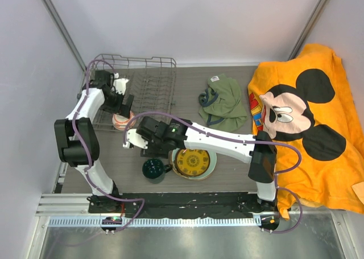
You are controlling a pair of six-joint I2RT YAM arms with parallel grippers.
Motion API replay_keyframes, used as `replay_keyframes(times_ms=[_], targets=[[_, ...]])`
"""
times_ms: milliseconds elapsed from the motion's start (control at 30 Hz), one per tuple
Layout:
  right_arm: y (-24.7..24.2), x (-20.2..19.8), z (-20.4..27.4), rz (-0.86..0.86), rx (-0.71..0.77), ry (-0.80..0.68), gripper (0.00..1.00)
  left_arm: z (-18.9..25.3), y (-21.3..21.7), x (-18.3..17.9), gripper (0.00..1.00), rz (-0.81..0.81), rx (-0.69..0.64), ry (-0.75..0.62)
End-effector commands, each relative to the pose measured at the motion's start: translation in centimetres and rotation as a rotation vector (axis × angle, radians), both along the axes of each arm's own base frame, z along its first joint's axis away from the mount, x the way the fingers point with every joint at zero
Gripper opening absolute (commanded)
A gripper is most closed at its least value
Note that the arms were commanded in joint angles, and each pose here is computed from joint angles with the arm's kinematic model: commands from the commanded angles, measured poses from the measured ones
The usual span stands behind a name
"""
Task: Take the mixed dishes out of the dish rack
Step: Pick up the bowl from the dish rack.
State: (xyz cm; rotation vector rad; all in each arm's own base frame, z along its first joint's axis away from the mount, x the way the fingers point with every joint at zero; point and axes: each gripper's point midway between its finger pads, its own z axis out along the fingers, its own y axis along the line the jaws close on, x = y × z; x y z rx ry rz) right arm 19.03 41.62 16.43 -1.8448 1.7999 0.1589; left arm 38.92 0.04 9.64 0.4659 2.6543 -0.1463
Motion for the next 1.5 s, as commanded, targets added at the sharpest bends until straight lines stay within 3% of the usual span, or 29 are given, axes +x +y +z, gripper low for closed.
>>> replay_keyframes(times_ms=[0, 600, 900, 1067, 1467], targets=[[-0.1, 0.2, 2.7, -0.012, 0.074, -0.029, 0.57, -0.2, 0.0, 1.6, 0.97, 0.013, 0.020, -0.028], [-0.5, 0.2, 2.4, -0.010, 0.071, -0.016, 0.57, -1.0, -0.6, 3.0, 0.90, 0.015, 0.004, -0.022], [-0.5, 0.2, 2.1, -0.010, 0.065, -0.011, 0.57, -1.1, -0.9, 2.2, 0.81, 0.009, -0.004, -0.008], [-0.4, 0.2, 1.8, -0.011, 0.061, -0.005, 0.57, -0.9, -1.0, 2.0, 0.74, 0.007, -0.010, -0.007], [-0.4, 0.2, 1.6, -0.013, 0.055, -0.006, 0.56, -0.1, -1.7, 1.6, 0.45, -0.006, -0.043, -0.007]])
